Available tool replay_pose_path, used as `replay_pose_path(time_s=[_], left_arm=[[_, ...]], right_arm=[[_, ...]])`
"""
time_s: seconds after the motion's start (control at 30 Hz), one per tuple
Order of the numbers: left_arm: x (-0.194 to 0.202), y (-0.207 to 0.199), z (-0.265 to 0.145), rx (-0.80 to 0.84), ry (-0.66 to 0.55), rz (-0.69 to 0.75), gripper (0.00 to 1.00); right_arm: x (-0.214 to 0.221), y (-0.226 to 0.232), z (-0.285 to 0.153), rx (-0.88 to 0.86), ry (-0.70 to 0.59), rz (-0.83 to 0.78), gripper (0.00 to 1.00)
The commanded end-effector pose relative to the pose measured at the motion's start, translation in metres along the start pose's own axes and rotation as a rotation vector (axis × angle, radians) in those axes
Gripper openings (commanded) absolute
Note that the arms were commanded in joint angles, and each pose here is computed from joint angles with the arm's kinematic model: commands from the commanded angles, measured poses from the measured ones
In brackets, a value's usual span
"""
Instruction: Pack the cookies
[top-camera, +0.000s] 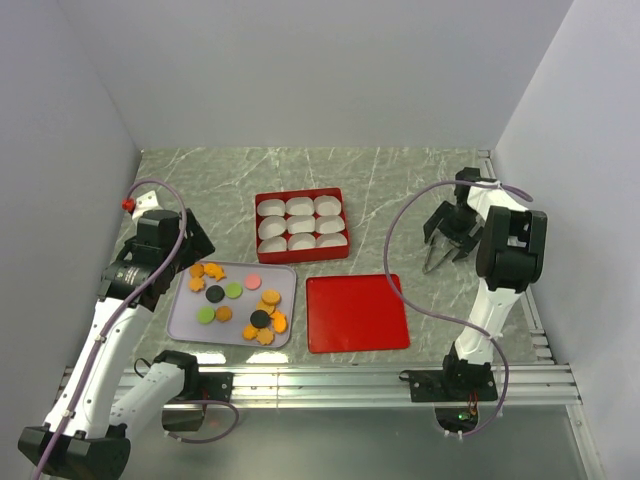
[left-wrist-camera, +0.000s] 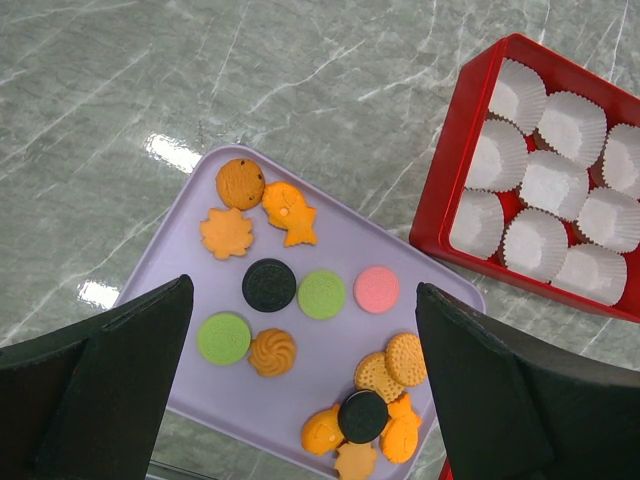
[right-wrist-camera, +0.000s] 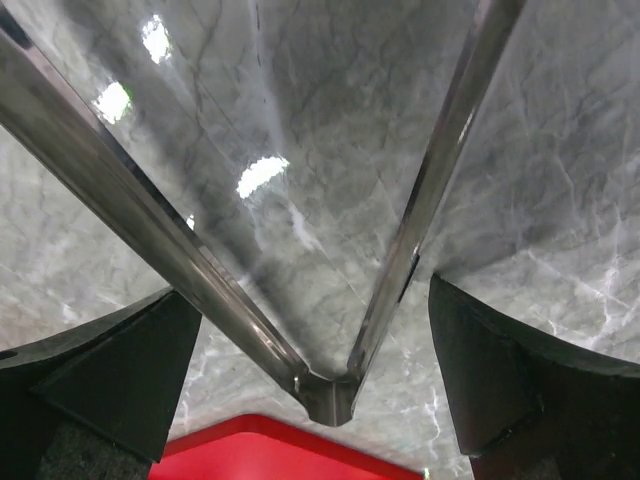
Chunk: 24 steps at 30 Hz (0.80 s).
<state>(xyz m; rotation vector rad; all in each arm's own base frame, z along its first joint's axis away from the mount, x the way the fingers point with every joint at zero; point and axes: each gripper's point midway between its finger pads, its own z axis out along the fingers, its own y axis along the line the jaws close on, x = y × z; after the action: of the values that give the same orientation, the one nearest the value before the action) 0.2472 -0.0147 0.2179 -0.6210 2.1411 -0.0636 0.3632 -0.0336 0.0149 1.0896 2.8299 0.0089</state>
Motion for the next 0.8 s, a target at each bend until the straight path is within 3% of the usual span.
replay_pose_path(time_s=[0.0,0.1,0.2,0.33,0.4,0.53,0.77], left_arm=[[-0.004,-0.002,0.001,-0.002,-0.02,-0.013,1.0],[-0.005,-0.002,0.002,-0.002,-0.02,-0.014,0.99],[-0.005,-0.002,0.001,0.001,-0.024,-0.016,0.99],[-0.005,-0.002,0.0,0.004,-0.025,-0.015,0.99],[-0.005,-0.002,0.0,0.006,-0.026,-0.014,0.99],[-0.006,-0.003,-0.001,0.014,-0.029,-0.015,0.99],[-0.005,-0.006,-0.002,0.026,-0.027,-0.01,0.97]], right_arm=[[-0.02,-0.001,-0.001,0.009,-0.043,-0.004,1.0],[-0.017,-0.001,0.005,0.01,-0.033,-0.009,0.98],[-0.014,-0.003,0.008,0.011,-0.031,-0.015,0.9],[-0.008,-0.011,0.007,0.043,-0.037,-0.035,0.69],[-0.005,-0.014,0.003,0.055,-0.048,-0.05,0.64],[-0.004,-0.014,-0.015,0.062,-0.083,-0.08,0.59],[-0.002,0.016,-0.092,-0.004,-0.21,-0.169,0.58]])
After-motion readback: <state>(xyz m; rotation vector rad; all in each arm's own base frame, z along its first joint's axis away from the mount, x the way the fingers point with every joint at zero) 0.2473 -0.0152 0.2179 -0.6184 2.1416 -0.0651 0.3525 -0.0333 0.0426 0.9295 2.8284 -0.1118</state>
